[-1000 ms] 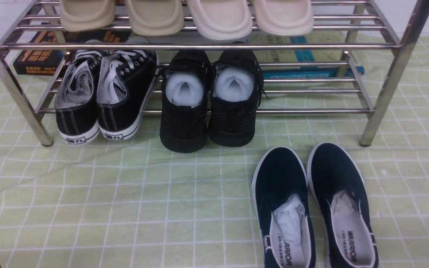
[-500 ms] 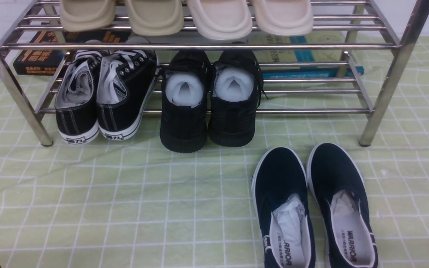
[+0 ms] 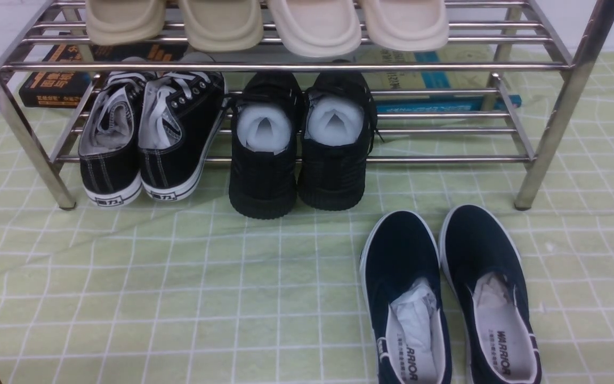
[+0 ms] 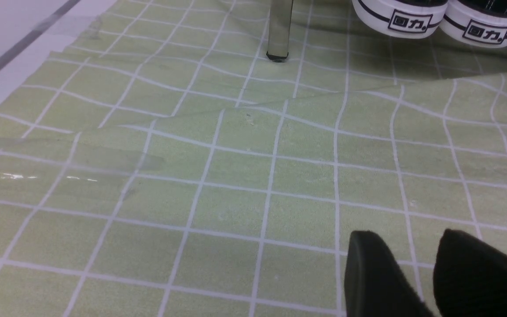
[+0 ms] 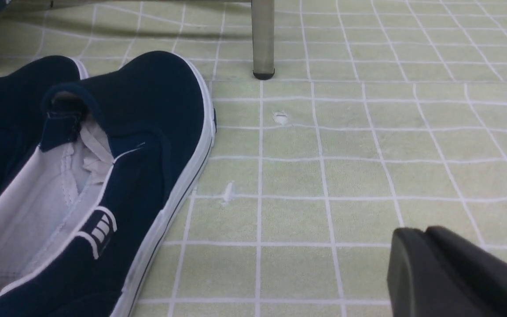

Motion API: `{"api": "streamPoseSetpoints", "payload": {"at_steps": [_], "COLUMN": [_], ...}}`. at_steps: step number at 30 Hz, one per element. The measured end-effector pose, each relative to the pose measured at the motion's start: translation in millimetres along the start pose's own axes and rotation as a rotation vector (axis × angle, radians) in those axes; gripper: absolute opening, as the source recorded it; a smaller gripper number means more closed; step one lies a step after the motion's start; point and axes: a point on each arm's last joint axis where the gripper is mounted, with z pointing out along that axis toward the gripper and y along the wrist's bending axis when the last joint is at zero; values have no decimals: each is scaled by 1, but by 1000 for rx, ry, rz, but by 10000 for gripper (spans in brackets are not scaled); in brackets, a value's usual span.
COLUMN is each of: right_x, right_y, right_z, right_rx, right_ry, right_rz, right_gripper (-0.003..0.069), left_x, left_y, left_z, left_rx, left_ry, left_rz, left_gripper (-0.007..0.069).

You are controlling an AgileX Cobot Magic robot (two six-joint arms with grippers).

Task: Take the shoes off the shelf with your hand from the green coffee tablecloth.

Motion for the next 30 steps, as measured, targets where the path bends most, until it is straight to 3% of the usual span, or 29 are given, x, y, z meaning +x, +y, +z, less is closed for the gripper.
{"api": "streamPoseSetpoints", "payload": {"at_steps": [30], "right_x": [0], "right_y": [0], "right_z": [0], "right_rx": [1], "right_ry": [1], "right_rz": [0], "right_gripper": [92], "left_x": [0], "left_y": [0], "left_z": [0], "left_rx": [0], "left_ry": [0], "left_rz": [0], "left_gripper": [242]}}
